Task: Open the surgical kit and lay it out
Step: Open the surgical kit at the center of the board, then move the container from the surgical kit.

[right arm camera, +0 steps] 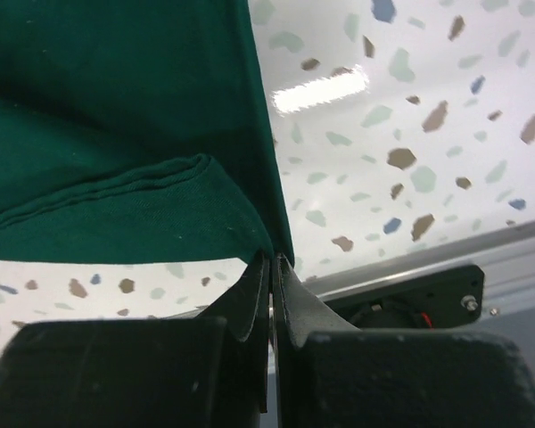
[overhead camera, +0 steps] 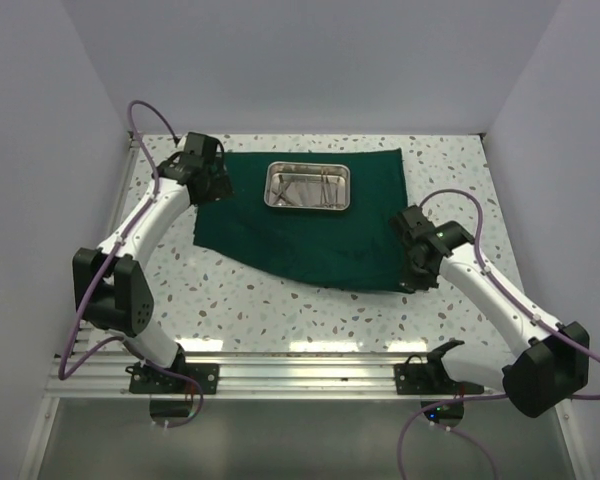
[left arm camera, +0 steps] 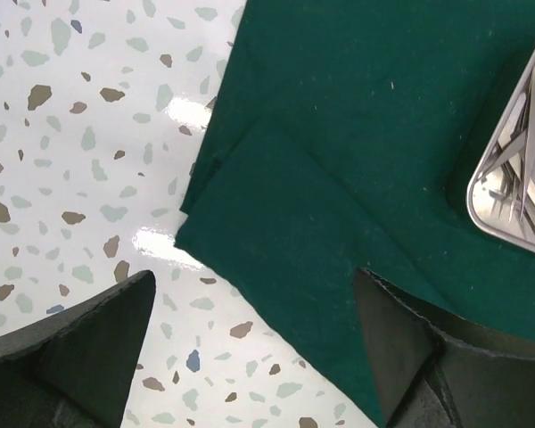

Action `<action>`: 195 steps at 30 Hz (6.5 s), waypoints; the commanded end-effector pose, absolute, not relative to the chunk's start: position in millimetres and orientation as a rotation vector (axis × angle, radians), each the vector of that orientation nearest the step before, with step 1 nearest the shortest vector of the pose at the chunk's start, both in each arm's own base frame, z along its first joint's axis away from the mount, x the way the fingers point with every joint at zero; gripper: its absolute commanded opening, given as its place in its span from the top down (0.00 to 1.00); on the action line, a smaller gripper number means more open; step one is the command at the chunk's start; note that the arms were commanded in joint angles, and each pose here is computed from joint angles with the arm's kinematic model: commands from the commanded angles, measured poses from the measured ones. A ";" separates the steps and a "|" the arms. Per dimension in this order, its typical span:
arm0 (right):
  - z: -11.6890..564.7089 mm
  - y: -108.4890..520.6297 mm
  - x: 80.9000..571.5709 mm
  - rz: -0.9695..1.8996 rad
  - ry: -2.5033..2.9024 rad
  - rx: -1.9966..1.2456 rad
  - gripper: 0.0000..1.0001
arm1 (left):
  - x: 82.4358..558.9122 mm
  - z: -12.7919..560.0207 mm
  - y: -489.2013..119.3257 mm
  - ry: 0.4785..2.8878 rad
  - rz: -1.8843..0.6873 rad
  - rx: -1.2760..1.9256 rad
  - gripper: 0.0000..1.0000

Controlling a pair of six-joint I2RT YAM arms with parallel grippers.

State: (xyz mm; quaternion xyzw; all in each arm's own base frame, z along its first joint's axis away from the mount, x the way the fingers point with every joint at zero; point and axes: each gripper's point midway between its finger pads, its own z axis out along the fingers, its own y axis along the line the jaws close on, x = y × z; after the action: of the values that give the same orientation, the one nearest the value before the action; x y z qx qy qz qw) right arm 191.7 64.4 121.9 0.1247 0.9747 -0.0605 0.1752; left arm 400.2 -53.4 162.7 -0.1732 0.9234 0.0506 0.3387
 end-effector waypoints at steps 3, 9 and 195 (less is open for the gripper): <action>128.8 22.4 159.7 -0.489 2.776 0.470 1.00 | 389.0 181.5 -49.4 2.356 0.131 -0.491 0.04; 116.1 42.0 187.7 -0.479 2.847 0.430 0.40 | 342.9 137.2 -56.5 2.462 0.079 -0.530 0.05; 109.1 -39.4 554.9 -0.303 2.556 0.405 0.62 | 414.6 23.5 -80.2 2.726 -0.080 -0.341 0.10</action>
State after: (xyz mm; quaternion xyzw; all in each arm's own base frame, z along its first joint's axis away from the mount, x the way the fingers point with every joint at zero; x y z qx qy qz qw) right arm 541.2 -4.7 53.7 0.1281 0.9673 -0.0876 0.2009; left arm 424.7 -87.5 23.1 -0.1205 0.9713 -0.0334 0.2025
